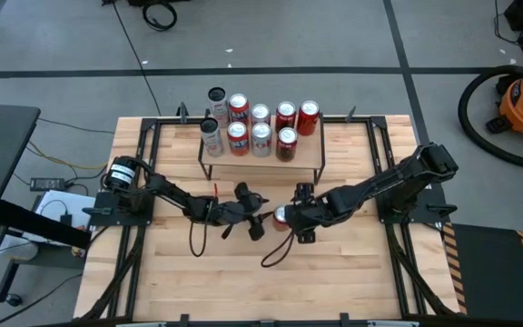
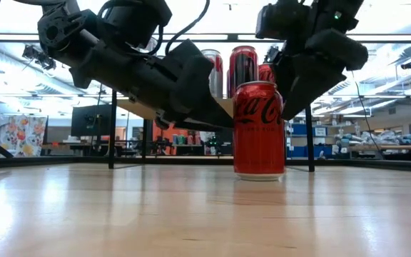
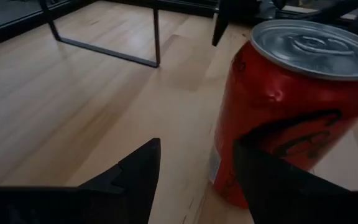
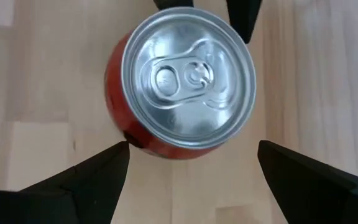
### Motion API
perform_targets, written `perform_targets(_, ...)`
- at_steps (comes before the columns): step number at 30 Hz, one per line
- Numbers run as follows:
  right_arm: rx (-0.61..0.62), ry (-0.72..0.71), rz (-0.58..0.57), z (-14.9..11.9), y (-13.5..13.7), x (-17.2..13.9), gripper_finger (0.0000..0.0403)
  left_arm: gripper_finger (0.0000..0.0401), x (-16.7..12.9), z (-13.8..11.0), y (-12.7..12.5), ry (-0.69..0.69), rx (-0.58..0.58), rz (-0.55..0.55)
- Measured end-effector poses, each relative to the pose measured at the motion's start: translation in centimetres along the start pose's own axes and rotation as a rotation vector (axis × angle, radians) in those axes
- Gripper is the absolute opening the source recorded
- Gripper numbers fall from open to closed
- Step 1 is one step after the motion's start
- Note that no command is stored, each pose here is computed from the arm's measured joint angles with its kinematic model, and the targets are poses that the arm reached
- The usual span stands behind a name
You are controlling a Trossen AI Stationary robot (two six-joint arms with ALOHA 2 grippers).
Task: Place canned beverage on shelf
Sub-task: Put the red and black soda can on the shelf aligned with the other red and black soda can
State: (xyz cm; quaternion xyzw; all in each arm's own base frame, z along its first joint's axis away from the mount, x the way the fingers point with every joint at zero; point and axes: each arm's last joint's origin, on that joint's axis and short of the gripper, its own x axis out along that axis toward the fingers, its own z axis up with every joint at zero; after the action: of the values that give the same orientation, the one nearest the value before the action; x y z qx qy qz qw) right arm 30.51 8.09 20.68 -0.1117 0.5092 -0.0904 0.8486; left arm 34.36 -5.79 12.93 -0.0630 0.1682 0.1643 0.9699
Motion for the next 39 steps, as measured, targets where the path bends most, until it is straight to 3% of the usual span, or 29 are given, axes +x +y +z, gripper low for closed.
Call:
perform_targets(9,-0.047,0.066,-0.112,-0.5,-1.7,0.5,0.0365,0.0213,-0.3,-0.3,-0.7,0.03,0.033,-0.1)
perform_targets(15,-0.072,0.124,-0.105,-0.7,-1.9,0.1,0.0365,0.0213,-0.3,-0.6,-0.6,0.062,0.064,-0.082)
perform_targets(22,-0.107,0.059,0.057,1.7,-1.1,-2.2,0.0365,0.0213,-0.3,-0.8,-0.5,0.073,0.091,-0.076)
perform_targets(26,-0.087,0.026,0.206,2.5,-1.5,-2.2,0.0365,0.0213,-0.6,-0.6,-0.5,0.126,0.098,-0.164)
perform_targets(39,-0.037,-0.079,0.228,3.8,-2.9,-1.6,0.0378,0.0213,-1.3,0.4,-0.4,0.139,0.105,-0.188)
